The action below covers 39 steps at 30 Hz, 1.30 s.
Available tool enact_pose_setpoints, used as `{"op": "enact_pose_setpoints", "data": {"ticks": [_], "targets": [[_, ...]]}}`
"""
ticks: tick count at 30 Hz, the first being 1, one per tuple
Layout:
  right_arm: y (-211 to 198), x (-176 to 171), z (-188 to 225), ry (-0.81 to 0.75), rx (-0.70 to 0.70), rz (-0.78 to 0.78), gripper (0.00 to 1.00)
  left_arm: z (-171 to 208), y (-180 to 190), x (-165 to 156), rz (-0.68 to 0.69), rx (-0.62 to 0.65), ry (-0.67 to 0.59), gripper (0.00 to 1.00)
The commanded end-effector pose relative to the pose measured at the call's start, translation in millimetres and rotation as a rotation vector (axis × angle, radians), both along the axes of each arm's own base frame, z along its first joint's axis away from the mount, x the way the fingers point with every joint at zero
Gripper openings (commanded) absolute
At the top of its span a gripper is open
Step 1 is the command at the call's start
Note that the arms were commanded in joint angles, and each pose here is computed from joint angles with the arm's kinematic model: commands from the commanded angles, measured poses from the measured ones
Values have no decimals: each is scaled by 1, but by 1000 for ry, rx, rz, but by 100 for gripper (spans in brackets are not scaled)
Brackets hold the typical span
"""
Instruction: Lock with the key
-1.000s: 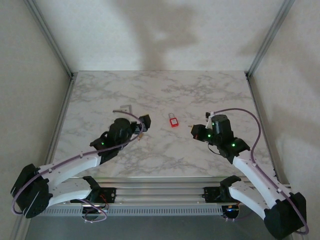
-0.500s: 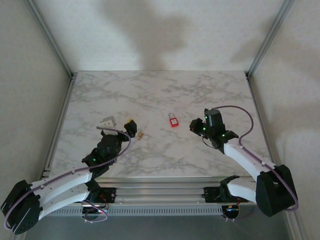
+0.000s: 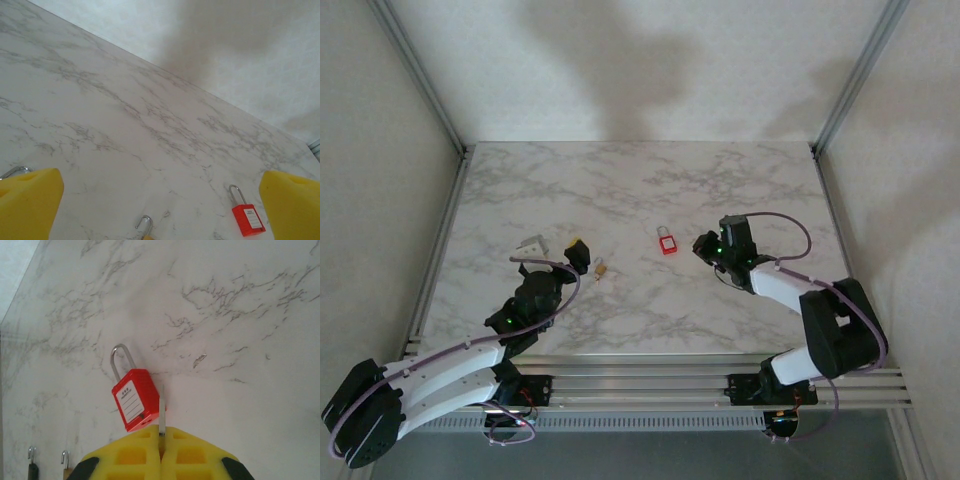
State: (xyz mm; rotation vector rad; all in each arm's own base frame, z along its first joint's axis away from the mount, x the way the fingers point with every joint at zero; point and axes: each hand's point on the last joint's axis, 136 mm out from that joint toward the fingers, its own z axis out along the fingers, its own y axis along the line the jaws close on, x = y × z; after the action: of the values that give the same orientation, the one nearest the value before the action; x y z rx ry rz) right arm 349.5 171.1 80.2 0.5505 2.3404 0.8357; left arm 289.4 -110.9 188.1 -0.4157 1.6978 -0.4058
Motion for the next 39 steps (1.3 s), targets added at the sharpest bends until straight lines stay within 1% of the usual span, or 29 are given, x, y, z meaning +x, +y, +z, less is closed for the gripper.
{"op": "enact_pose_setpoints", "data": {"ticks": [1, 12, 18, 27, 32, 36, 39], "targets": [[5, 12, 4, -43, 54, -10, 0, 6, 6, 0, 35, -15, -16, 99], [22, 30, -25, 9, 155, -28, 0, 7, 10, -3, 45, -21, -33, 100], [20, 36, -38, 21, 148, -57, 0, 7, 11, -3, 49, -20, -34, 100], [31, 43, -60, 57, 190, -50, 0, 6, 11, -3, 50, -21, -33, 100], [33, 42, -63, 64, 189, -47, 8, 5, 10, -3, 49, -20, -32, 99], [34, 37, -68, 80, 189, -46, 17, 5, 10, -2, 48, -19, -31, 100], [32, 33, -74, 98, 180, -55, 20, 5, 10, -2, 50, -20, -32, 100]]}}
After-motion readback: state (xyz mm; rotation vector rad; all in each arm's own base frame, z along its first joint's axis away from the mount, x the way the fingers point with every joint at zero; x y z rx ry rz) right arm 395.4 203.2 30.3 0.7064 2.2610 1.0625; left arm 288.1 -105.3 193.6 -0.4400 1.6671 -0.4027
